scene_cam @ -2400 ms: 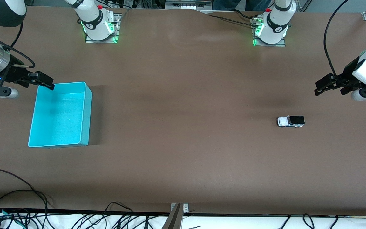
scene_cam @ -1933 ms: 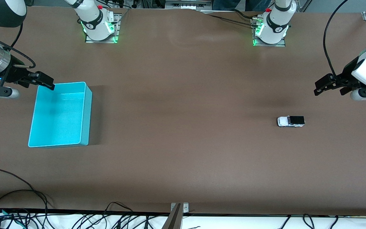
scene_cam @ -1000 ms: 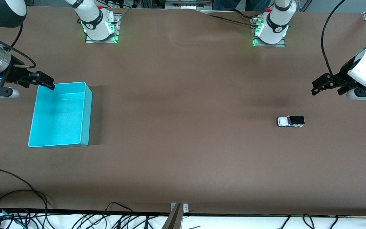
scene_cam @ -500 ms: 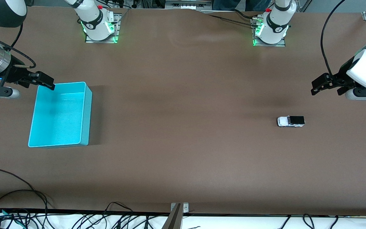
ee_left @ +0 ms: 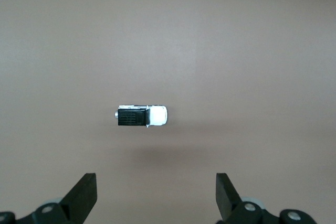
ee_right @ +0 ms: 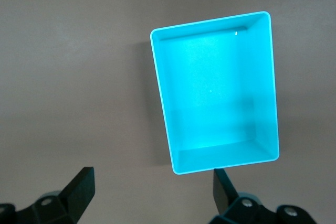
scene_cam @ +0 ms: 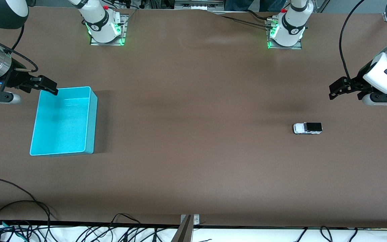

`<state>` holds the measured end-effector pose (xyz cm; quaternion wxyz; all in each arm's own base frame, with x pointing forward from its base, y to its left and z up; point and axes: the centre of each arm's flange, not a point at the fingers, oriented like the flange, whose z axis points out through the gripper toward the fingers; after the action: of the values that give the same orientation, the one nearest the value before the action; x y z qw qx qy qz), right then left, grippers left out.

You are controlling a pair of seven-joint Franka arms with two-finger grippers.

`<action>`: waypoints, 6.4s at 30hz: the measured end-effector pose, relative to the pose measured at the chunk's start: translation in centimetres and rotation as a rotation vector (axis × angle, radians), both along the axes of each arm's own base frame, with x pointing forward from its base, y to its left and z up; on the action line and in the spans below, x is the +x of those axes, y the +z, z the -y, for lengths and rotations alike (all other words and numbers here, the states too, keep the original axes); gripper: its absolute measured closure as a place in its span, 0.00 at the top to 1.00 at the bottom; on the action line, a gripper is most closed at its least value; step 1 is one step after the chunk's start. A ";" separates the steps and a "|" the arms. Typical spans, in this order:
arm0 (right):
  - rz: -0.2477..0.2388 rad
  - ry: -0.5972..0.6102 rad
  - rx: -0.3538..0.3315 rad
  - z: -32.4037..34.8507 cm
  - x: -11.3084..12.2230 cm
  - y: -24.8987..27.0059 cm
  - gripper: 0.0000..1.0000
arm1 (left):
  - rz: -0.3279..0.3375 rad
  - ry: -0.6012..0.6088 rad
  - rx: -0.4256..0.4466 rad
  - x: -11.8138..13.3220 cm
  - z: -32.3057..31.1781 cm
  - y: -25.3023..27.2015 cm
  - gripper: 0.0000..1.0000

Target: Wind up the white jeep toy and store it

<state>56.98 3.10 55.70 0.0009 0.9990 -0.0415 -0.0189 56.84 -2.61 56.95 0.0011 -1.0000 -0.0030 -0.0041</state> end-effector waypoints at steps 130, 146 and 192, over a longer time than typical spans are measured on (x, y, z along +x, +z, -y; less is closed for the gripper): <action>0.004 0.013 0.001 -0.7 0.0 0.0 1.00 | -0.145 -1.368 0.000 0.0 -5.2 -31.2 1.00; 0.004 0.011 0.001 -0.6 0.0 0.0 1.00 | -0.116 -1.479 0.004 0.4 -6.7 -35.2 1.00; 0.004 0.010 0.001 -0.5 0.0 0.0 1.00 | -0.107 -1.560 0.013 0.6 -7.1 -36.6 0.49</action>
<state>56.99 3.64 55.73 0.0005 0.9992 -0.0367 -0.0171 57.47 4.46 20.30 0.0042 -0.7119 0.7008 0.0446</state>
